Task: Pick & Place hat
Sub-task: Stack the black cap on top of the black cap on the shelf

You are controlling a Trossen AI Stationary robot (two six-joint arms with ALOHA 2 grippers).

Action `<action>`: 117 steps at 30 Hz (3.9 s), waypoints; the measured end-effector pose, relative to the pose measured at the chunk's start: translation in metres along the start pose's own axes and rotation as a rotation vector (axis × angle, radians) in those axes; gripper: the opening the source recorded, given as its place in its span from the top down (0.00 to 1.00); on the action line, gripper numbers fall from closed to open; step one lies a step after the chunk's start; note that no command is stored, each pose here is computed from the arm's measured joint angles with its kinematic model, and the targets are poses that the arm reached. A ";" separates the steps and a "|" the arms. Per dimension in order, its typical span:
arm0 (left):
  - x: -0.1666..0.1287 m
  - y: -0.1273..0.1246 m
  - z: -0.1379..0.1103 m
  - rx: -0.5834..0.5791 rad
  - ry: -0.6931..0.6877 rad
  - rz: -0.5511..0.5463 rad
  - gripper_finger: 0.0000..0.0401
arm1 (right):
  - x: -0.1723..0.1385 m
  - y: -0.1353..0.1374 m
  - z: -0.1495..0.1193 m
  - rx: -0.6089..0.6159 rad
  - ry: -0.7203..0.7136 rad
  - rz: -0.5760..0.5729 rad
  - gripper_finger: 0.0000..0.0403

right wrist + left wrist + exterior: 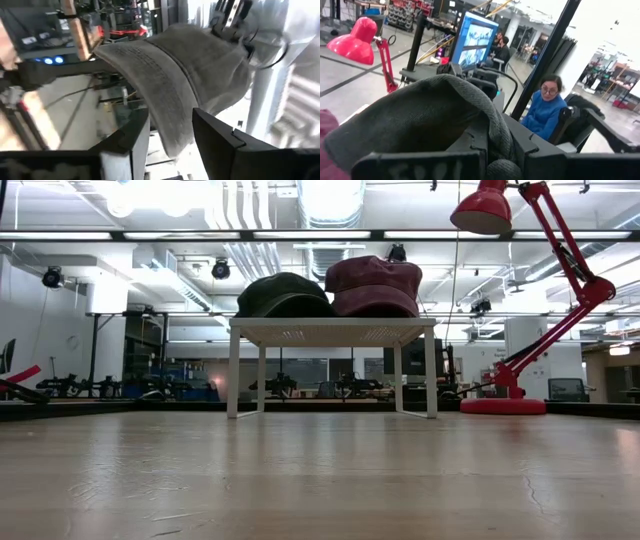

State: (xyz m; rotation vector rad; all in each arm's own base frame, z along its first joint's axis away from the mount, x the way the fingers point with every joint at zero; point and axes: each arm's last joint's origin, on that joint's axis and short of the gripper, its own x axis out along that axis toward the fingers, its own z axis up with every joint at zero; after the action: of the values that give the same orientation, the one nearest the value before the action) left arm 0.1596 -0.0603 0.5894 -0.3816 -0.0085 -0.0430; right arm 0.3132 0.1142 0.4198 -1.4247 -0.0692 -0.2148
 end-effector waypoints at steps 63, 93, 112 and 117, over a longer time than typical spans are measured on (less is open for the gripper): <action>0.096 0.134 -0.020 0.502 0.419 -0.359 0.92 | -0.193 0.153 -0.165 1.711 0.098 0.176 0.93; 0.096 0.301 -0.044 0.465 0.594 -0.352 0.92 | -0.196 0.168 -0.173 1.733 0.339 0.101 0.93; 0.096 0.328 -0.046 0.577 0.654 -0.238 0.93 | -0.196 0.167 -0.172 1.833 0.345 0.075 0.93; 0.098 0.330 -0.042 0.603 0.639 -0.199 0.93 | -0.196 0.167 -0.172 1.833 0.349 0.077 0.93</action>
State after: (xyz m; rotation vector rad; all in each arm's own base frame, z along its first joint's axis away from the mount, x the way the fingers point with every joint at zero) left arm 0.2721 0.2256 0.4294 0.2502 0.5611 -0.3493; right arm 0.1393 -0.0132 0.1975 0.4408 0.0770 -0.2152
